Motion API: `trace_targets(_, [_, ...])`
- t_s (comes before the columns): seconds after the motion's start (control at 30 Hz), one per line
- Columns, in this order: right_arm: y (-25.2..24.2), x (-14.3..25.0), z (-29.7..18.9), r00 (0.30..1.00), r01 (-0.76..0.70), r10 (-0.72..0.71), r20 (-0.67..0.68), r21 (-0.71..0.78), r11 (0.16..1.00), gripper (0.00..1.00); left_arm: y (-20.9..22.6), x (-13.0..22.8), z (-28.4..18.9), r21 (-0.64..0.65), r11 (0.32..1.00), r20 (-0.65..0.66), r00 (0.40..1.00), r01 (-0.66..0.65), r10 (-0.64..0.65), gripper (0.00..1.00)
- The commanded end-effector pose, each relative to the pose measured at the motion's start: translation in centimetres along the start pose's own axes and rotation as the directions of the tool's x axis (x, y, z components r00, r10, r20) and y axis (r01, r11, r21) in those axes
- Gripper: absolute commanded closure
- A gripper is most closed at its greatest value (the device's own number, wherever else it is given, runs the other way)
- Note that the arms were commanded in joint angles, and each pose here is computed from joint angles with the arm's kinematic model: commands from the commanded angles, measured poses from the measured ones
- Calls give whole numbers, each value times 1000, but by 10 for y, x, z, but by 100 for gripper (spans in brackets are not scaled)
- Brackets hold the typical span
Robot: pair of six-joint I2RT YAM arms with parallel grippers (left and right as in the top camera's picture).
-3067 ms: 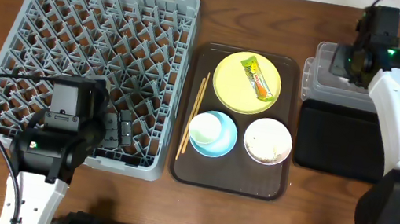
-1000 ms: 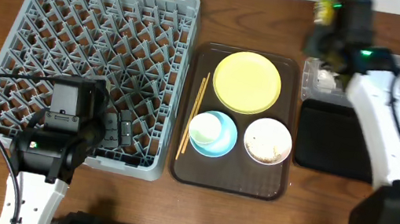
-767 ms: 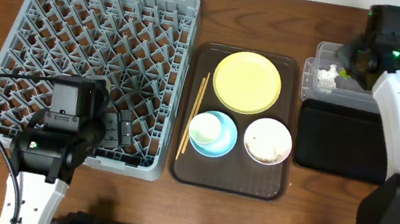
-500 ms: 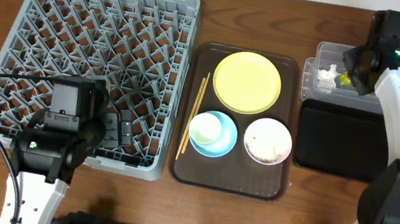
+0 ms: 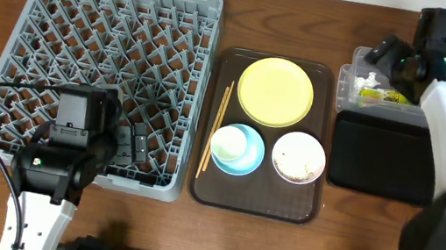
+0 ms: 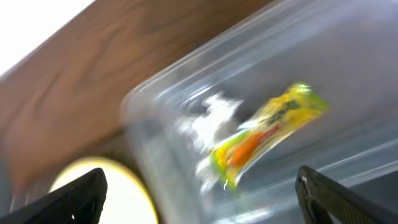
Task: Sort waste into correct bins and load items into the dishwasher
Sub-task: 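Reach the right gripper to the pink rice bowl and grasp its rim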
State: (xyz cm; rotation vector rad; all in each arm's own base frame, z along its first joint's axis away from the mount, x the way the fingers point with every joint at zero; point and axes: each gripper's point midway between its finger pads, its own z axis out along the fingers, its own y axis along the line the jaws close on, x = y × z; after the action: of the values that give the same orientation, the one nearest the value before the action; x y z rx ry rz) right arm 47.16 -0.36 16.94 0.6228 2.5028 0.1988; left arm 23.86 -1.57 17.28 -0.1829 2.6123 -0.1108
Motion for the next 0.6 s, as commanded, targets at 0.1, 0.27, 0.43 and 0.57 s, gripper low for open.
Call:
trace_targets(0.1, [83, 96, -61, 799, 526, -593, -103, -360, 771, 7, 0, -6, -5, 0, 1000, 16, 1000, 6, -6, 4])
trace_targets(0.27, [78, 171, -61, 651, 611, -705, -282, -357, 706, 16, 0, -6, -5, 0, 1000, 16, 1000, 6, -6, 4])
trace_targets(0.43, [67, 239, -51, 550, 632, -728, -410, -366, 683, 19, 0, -6, -5, 0, 1000, 16, 1000, 6, -6, 4])
trace_targets(0.57, [63, 274, -39, 511, 656, -739, -438, -357, 665, 22, 0, -6, -5, 0, 1000, 16, 1000, 6, -6, 4])
